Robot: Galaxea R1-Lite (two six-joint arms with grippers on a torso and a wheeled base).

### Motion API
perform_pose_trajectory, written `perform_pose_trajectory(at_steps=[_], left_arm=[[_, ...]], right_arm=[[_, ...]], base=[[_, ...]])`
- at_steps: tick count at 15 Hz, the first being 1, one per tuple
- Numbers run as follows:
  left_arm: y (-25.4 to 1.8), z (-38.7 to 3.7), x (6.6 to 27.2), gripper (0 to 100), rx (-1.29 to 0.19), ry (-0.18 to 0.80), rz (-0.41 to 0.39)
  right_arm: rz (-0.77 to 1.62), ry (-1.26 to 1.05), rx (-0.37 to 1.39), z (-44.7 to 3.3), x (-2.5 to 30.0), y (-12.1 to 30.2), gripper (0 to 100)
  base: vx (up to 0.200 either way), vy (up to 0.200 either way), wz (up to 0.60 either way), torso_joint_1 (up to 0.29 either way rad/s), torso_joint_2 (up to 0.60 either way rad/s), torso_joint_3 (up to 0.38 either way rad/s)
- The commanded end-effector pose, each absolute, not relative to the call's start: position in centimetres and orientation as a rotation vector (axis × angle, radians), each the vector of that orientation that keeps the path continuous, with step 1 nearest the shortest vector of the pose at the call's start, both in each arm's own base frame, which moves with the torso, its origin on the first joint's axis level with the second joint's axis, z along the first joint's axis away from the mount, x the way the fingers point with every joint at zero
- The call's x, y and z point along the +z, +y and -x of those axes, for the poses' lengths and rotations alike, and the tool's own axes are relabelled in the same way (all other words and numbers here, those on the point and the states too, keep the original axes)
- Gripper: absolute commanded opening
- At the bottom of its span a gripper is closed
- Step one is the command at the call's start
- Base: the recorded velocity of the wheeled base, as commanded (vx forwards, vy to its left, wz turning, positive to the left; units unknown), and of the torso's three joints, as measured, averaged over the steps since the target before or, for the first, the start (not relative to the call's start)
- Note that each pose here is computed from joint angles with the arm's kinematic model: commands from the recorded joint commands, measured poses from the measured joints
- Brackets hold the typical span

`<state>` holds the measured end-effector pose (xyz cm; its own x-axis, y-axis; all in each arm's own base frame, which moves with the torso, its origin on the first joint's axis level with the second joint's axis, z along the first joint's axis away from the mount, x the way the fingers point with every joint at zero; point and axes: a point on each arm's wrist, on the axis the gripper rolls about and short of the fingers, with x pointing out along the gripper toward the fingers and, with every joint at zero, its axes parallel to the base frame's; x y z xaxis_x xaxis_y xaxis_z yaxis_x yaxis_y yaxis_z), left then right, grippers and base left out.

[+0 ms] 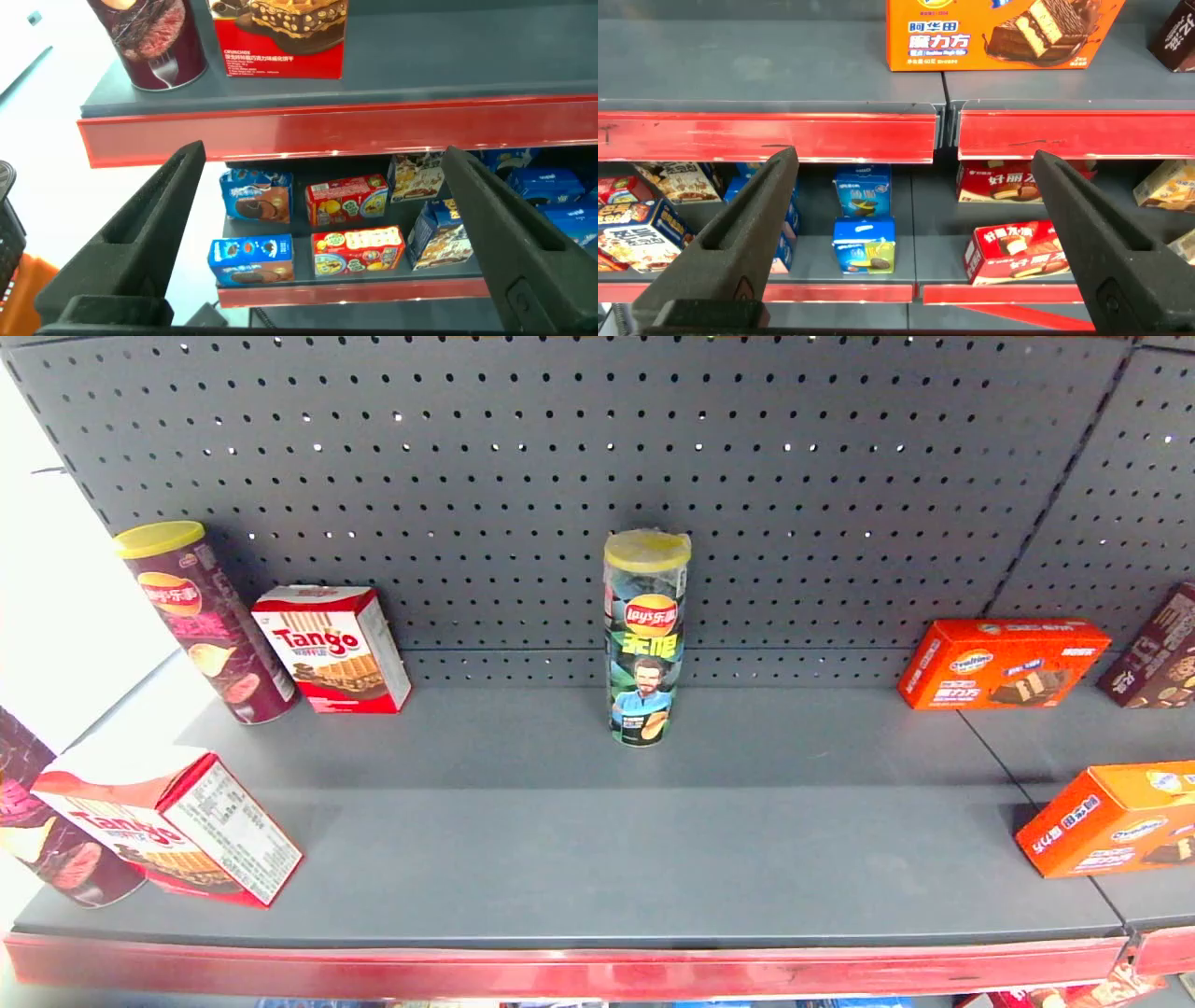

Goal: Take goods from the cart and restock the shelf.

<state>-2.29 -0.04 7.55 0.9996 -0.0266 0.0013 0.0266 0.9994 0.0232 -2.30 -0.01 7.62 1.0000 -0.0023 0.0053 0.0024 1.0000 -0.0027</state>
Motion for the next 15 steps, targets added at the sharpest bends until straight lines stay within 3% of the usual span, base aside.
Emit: perform_pose_trajectory(at_steps=[1,3,14,15], left_arm=[[-0.04,2.28,7.55,100,-0.028,0.0,-0.023],[-0.04,2.28,7.55,100,-0.028,0.0,-0.023],[-0.04,2.28,7.55,100,-0.028,0.0,-0.023],[-0.04,2.28,7.55,100,-0.028,0.0,-0.023]], right_arm=[[0.003,-0.005,0.0,2.29,7.62,-0.01,100],[0.005,-0.005,-0.002,2.29,7.62,-0.01,100],[0.003,-0.005,-0.003,2.29,7.62,-0.01,100],[0.005,-0.005,-0.003,2.29,7.62,-0.01,100]], base=[[0.0,0.0,0.0,0.0,0.0,0.0],[0.0,0.0,0.0,0.0,0.0,0.0],[0.0,0.0,0.6,0.005,0.0,0.001],[0.0,0.0,0.0,0.0,0.0,0.0]])
